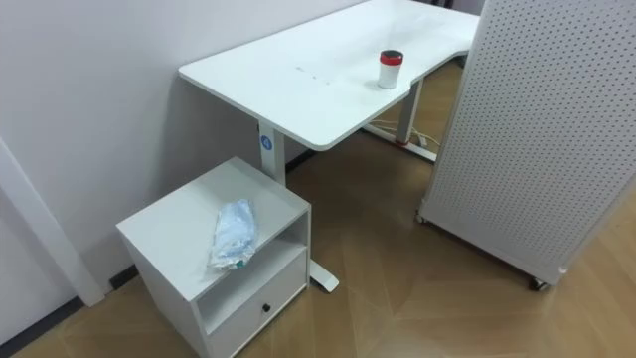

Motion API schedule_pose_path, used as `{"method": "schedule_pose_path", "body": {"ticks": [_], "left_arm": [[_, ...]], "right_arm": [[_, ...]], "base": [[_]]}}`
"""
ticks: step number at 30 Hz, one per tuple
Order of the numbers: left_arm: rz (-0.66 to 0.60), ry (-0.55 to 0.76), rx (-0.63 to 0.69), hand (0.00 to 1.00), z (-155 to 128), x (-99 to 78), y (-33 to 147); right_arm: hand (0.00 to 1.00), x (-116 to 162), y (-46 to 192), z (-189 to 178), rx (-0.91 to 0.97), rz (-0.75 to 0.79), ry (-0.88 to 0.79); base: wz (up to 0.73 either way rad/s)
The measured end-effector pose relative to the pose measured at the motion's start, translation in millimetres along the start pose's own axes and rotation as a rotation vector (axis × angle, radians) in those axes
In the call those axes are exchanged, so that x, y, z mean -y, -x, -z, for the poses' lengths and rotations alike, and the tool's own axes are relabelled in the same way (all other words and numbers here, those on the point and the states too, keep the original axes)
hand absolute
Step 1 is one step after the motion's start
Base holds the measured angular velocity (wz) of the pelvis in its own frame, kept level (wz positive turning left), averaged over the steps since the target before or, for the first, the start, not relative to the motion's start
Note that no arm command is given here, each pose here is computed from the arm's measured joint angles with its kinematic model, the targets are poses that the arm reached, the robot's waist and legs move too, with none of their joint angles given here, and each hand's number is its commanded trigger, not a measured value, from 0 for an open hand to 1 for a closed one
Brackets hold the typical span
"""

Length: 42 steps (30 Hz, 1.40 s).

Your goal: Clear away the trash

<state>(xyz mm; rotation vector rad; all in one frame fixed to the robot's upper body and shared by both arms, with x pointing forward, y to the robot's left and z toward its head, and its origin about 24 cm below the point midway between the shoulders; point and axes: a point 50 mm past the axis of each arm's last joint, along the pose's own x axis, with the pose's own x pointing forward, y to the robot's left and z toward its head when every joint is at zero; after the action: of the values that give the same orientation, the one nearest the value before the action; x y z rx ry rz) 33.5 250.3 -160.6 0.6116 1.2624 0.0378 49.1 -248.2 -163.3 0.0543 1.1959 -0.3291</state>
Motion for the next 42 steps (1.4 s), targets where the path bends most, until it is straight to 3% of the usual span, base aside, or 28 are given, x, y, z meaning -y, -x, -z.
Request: {"method": "schedule_pose_path", "body": {"ticks": [23,30,42], "left_arm": [[0.006,0.000,-0.016,0.00,4,1.2,0.7],[0.026,0.042,-0.080,0.00,11,-0.8,-0.4],[0.080,0.030,-0.137,0.00,28,10.2,6.0]], "right_arm": [[1.00,-1,0,-1,0.004,-0.009,0.004],[1.00,-10,-3,-12,0.001,-0.070,0.056],[1.00,12,1,-1,-0.029,-0.007,-0.025]], "base": [[0.00],[-0.23],[0.09]]}}
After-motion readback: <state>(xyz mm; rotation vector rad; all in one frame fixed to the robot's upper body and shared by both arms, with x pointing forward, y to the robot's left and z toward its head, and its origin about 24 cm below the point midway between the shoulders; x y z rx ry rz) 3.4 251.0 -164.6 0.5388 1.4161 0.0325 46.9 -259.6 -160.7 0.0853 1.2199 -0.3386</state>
